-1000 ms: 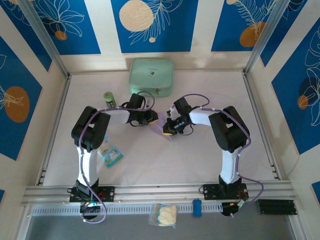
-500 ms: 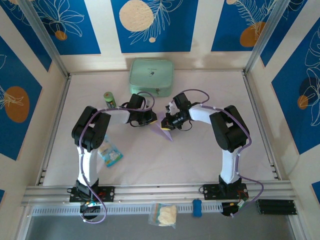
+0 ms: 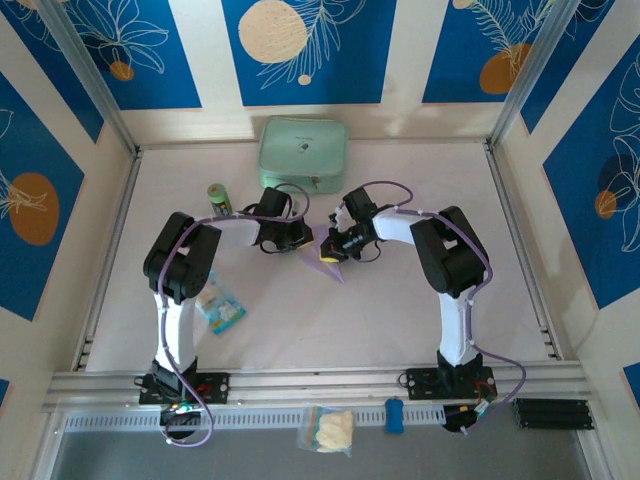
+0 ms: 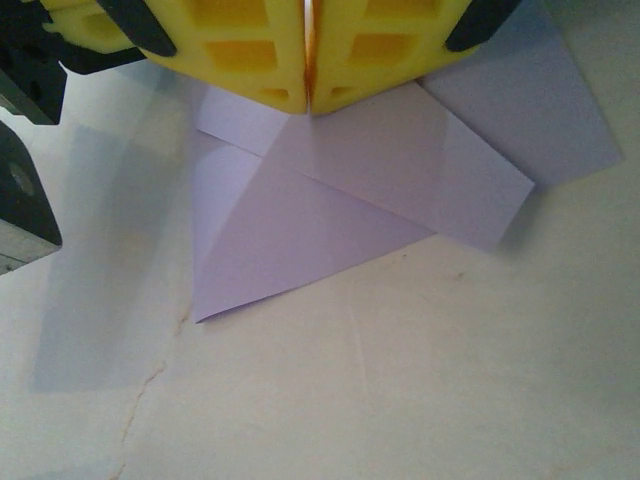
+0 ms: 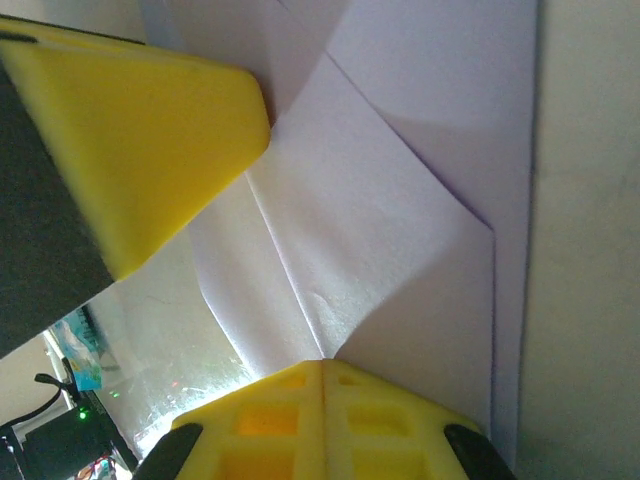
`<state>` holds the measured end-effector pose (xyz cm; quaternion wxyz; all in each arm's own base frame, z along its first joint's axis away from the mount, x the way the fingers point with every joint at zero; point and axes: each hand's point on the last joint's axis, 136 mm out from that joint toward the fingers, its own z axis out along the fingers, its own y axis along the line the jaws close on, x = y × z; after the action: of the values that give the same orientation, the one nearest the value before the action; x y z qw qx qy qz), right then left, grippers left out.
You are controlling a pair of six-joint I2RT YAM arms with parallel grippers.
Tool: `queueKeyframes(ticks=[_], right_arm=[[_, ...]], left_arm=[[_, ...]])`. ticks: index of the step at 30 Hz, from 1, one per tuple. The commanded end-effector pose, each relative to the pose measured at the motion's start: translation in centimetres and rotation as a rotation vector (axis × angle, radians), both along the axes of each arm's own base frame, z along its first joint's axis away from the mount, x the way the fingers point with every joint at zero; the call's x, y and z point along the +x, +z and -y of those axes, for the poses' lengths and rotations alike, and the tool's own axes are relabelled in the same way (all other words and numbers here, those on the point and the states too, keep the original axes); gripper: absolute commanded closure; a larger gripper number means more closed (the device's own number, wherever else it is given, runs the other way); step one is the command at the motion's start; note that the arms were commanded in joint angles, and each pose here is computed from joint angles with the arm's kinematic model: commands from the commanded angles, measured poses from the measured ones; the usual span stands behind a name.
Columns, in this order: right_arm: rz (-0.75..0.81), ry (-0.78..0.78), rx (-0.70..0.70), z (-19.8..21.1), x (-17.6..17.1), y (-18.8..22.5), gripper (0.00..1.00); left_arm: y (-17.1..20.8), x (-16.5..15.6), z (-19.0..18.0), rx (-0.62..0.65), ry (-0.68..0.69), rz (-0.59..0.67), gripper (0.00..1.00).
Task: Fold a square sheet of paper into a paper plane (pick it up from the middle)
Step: Fourth fold the wing at the center of the table.
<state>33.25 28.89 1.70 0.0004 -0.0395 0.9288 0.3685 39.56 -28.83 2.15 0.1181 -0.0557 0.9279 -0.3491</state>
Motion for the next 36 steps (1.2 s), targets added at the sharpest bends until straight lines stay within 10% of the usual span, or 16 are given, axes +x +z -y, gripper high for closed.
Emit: queueKeyframes(ticks=[1, 36], right_arm=[[-0.090, 0.018, -0.046, 1.6, -2.5, -1.9, 0.97], [-0.202, -0.070, -0.102, 7.4, -10.6, -2.8, 0.98]], left_arm=[[-4.4, -2.0, -3.2, 0.182, 0.022, -0.113, 0.89], [-6.3, -2.2, -4.7, 0.292, 0.022, -0.151, 0.91]])
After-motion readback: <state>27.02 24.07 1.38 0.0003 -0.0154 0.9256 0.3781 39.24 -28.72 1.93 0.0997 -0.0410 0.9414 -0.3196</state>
